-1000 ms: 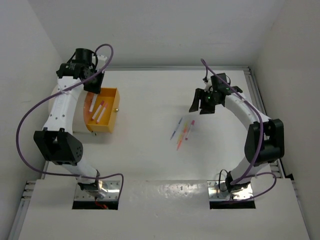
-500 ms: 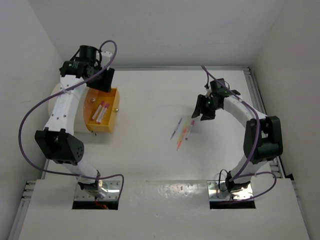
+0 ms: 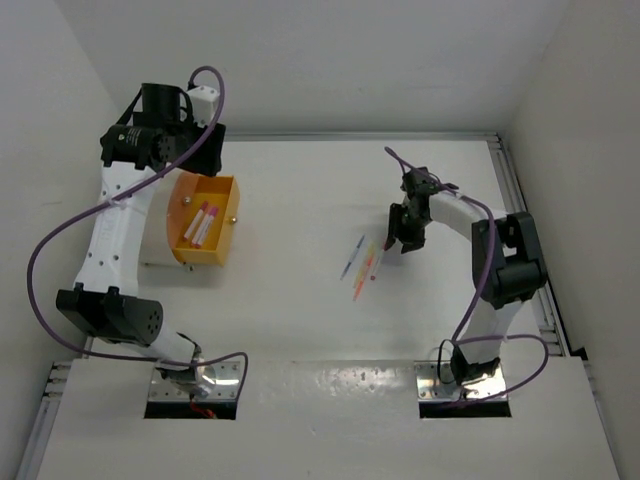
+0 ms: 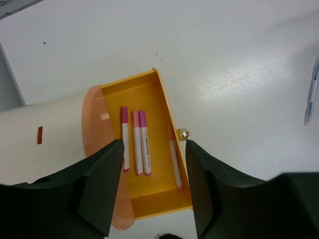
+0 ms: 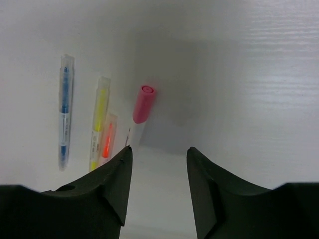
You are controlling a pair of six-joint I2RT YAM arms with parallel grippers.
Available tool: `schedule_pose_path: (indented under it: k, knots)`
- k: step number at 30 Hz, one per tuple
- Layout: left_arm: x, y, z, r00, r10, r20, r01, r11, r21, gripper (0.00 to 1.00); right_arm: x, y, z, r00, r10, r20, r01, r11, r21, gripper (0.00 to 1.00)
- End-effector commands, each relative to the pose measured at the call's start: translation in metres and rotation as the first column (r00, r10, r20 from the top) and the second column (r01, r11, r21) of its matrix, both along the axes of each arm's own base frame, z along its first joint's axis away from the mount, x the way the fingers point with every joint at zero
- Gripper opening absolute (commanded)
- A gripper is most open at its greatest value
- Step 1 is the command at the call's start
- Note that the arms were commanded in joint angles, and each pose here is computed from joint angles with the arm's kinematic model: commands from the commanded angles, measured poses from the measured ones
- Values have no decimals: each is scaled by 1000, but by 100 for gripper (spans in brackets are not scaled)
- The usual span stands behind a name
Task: Sort the stationery into containers
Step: Pick up the pen from the center of the board.
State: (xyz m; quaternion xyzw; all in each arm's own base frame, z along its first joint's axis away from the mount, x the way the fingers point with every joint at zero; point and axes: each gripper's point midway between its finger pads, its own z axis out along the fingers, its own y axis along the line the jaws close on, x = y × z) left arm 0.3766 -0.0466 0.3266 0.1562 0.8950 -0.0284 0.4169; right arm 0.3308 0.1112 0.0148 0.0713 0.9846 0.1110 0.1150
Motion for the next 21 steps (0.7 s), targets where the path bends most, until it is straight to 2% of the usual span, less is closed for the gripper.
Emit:
schedule_pose_path:
  k: [1,6,11,19,21]
  knots:
    - [-4,-2,13,999,-7,53,7,1000,-2,59,25,8,11,997,21,79,-18,999,-38,48]
    - [-6,0,11,999,-5,53,5,1000,5,59,32,11,4,995,42,86,-36,997,-72,49]
    - [-6,2,9,999,-4,51,3,1000,15,59,37,11,-6,992,87,89,-78,992,-102,40]
    - [-8,4,12,998,2,67,-4,1000,28,60,39,17,-18,985,156,77,-144,978,-151,36]
    - [-9,4,13,998,2,70,-4,1000,27,60,35,17,-20,983,168,69,-155,975,-158,32]
